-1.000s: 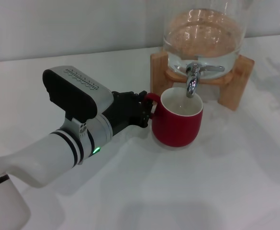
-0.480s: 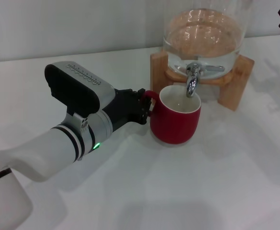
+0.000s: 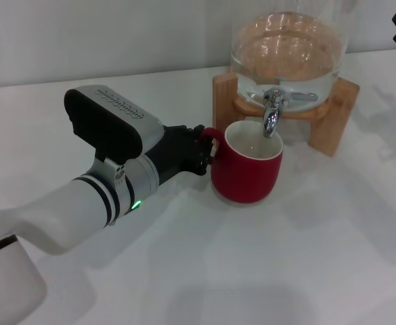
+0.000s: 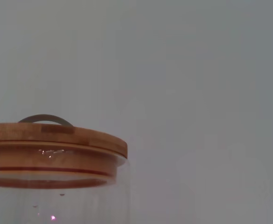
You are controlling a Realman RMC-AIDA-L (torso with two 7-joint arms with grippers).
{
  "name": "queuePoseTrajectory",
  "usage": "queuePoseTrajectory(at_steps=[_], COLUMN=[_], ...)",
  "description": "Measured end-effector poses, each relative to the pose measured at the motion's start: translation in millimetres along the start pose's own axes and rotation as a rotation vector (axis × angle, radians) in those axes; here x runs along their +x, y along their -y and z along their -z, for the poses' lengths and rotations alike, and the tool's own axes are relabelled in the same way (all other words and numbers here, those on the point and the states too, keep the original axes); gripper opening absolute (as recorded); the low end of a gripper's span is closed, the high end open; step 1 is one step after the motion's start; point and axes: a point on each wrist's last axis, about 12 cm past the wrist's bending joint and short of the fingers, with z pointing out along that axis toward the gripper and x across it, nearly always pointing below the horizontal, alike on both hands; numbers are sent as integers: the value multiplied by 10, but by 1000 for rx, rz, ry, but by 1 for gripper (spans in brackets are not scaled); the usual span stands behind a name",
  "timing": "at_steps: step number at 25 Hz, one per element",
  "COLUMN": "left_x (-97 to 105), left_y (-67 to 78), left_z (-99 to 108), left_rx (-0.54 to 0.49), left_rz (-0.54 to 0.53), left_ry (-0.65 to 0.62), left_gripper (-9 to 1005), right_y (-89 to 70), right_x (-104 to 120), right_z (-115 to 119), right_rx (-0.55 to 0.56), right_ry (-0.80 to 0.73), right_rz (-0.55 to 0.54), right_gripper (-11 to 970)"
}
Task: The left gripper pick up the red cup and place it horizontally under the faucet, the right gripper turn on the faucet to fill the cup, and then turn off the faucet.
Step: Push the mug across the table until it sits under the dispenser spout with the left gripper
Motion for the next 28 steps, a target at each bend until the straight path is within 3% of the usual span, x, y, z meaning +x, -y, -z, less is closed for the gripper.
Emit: queuePoseTrajectory(at_steps=[28], left_x=[29], left_y=[-6], left_z=[-21], left_rx=[-13], left_rz=[85], left_ry=[-36], left_gripper=[263], right_y=[-12], right_x=[-19], right_z=[49], right_rx=[-10], right_ry=[21], right_rz=[-3], right_gripper=[616])
